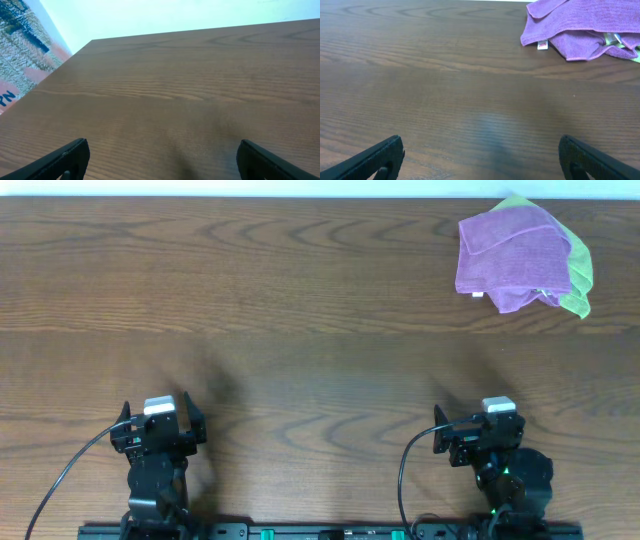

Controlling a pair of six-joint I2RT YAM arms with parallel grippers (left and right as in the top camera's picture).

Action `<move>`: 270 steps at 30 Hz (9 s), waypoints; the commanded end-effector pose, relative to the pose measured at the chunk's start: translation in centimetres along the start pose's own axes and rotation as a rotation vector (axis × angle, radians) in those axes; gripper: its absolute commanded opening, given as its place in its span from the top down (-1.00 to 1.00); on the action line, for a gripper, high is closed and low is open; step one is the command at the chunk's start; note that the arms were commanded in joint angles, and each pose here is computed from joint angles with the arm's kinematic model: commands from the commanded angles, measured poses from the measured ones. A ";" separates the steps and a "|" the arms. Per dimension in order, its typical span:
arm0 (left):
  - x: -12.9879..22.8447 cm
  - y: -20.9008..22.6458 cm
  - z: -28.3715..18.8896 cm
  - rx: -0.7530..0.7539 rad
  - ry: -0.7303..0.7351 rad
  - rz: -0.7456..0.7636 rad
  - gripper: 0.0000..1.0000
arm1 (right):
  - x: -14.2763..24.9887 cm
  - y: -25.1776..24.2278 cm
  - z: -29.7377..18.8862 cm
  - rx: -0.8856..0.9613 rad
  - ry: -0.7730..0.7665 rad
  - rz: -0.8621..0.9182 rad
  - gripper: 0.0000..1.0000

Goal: Fold the cloth

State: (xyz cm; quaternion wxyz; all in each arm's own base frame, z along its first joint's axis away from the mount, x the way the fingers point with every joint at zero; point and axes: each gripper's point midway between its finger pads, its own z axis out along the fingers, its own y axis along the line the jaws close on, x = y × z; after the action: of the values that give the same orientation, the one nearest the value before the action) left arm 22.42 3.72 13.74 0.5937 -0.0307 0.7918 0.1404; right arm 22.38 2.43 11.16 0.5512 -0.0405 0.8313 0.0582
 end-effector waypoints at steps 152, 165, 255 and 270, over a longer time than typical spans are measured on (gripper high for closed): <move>1.2 0.0 0.2 -0.004 0.035 0.016 -0.90 | -12.4 -22.4 28.5 0.511 0.318 0.547 -0.71; 1.2 0.0 0.2 -0.004 0.035 0.016 -0.91 | -10.0 -22.7 29.5 0.517 0.360 0.553 -0.17; 1.2 0.0 0.2 -0.004 0.035 0.016 -0.90 | -1.7 18.6 10.9 -0.356 1.050 0.133 -0.99; 1.2 0.0 0.2 -0.004 0.035 0.016 -0.91 | 2.8 19.2 11.2 -0.317 1.058 0.403 -0.99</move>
State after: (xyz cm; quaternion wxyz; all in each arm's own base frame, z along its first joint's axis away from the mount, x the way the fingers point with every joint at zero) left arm 22.40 3.72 13.72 0.5929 -0.0304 0.7923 0.1404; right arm 29.77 23.07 5.49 0.0467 -0.0279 0.9693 0.2399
